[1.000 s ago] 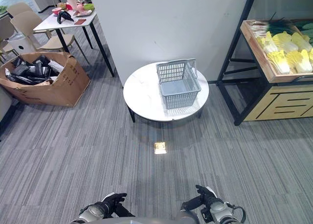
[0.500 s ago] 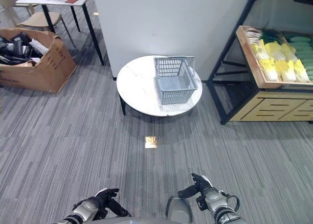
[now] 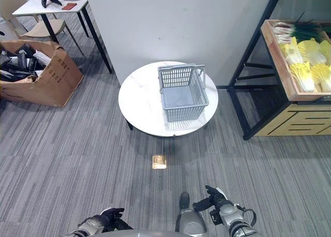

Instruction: Get the vegetables into the basket

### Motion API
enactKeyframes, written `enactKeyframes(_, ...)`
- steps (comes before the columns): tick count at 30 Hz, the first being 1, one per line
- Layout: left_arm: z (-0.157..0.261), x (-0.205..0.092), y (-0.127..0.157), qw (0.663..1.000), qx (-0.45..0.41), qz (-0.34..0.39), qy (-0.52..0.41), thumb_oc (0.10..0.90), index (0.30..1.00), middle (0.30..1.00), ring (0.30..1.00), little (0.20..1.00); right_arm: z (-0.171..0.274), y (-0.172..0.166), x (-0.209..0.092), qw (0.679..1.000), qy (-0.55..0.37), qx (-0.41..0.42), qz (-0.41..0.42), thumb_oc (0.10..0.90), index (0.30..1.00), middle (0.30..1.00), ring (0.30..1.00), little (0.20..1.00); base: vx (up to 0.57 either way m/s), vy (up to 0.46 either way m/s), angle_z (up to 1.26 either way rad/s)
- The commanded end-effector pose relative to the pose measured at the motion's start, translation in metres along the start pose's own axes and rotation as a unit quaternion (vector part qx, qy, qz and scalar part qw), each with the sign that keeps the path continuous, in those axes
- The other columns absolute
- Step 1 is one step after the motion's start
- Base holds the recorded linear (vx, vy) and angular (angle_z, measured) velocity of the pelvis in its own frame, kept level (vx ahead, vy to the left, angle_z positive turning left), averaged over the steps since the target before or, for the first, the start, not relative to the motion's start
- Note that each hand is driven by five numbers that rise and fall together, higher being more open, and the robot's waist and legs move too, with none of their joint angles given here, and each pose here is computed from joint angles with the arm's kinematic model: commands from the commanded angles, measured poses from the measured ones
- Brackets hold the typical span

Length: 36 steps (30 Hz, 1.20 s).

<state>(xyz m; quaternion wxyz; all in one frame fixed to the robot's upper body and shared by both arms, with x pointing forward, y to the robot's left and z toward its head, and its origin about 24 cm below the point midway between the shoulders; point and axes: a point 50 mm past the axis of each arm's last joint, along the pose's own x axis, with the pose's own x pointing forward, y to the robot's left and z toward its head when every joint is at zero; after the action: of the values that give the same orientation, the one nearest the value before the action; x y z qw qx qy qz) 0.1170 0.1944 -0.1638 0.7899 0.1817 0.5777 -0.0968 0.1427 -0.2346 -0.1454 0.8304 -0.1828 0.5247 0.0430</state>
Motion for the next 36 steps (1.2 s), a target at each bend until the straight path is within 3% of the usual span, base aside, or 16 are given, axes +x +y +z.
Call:
enactKeyframes(1, 0.001, 0.0, 0.004, 0.999, 0.042, 0.009, -0.004, 0.9, 1.0, 1.0, 1.0, 1.0, -0.045, 0.011, -0.007, 0.997, 0.075, -0.03, 0.018, 0.9, 1.0, 1.0, 1.0, 1.0, 0.09, -0.099, 0.15)
enactKeyframes(10, 0.003, 0.0, 0.004, 1.0, 0.017, 0.008, -0.007, 0.9, 1.0, 1.0, 1.0, 1.0, -0.059, 0.004, -0.011, 0.995, 0.098, -0.029, 0.016, 0.9, 1.0, 1.0, 1.0, 1.0, 0.16, -0.2, 0.13)
enactKeyframes(12, -0.007, -0.002, 0.023, 1.0, 0.002, 0.017, 0.024, 0.9, 1.0, 1.0, 1.0, 1.0, -0.061, 0.005, -0.011, 0.994, 0.103, -0.041, 0.024, 0.9, 1.0, 1.0, 1.0, 1.0, 0.25, -0.112, 0.01)
enactKeyframes(28, -0.041, -0.006, 0.019, 0.997, 0.0, 0.04, 0.064, 0.9, 1.0, 1.0, 1.0, 1.0, -0.066, 0.027, -0.013, 0.989, 0.109, -0.079, 0.057, 0.9, 1.0, 1.0, 1.0, 1.0, 0.18, 0.108, -0.45)
enactKeyframes(29, -0.094, -0.05, -0.176, 0.975, 0.049, -0.202, 0.073, 0.9, 1.0, 1.0, 1.0, 1.0, -0.052, 0.055, -0.01, 0.993, 0.082, -0.066, 0.052, 0.9, 1.0, 1.0, 1.0, 1.0, -0.08, 0.08, -0.01)
enactKeyframes(30, -0.061, -0.01, -0.048, 0.997, -0.001, -0.029, 0.067, 0.9, 1.0, 1.0, 1.0, 1.0, -0.049, 0.039, -0.009, 0.994, 0.068, -0.08, 0.041, 0.9, 1.0, 1.0, 1.0, 1.0, -0.08, 0.078, -0.07)
enactKeyframes(31, -0.06, -0.009, -0.046, 0.997, -0.002, -0.027, 0.066, 0.9, 1.0, 1.0, 1.0, 1.0, -0.046, 0.04, -0.008, 0.994, 0.065, -0.081, 0.042, 0.9, 1.0, 1.0, 1.0, 1.0, 0.04, 0.171, 0.05)
enactKeyframes(32, -0.039, -0.005, 0.002, 0.999, -0.003, 0.025, 0.047, 0.9, 1.0, 1.0, 1.0, 1.0, -0.048, 0.035, -0.008, 0.992, 0.07, -0.091, 0.049, 0.9, 1.0, 1.0, 1.0, 1.0, 0.08, 0.194, 0.24)
enactKeyframes(33, -0.027, -0.004, 0.019, 0.998, -0.012, 0.047, 0.037, 0.9, 1.0, 1.0, 1.0, 1.0, -0.046, 0.03, -0.007, 0.992, 0.072, -0.093, 0.048, 0.9, 1.0, 1.0, 1.0, 1.0, 0.12, 0.239, 0.17)
enactKeyframes(36, -0.025, -0.004, 0.018, 0.998, -0.012, 0.049, 0.035, 0.9, 1.0, 1.0, 1.0, 1.0, -0.049, 0.032, -0.008, 0.99, 0.081, -0.098, 0.056, 0.9, 1.0, 1.0, 1.0, 1.0, 0.09, 0.131, -0.48)
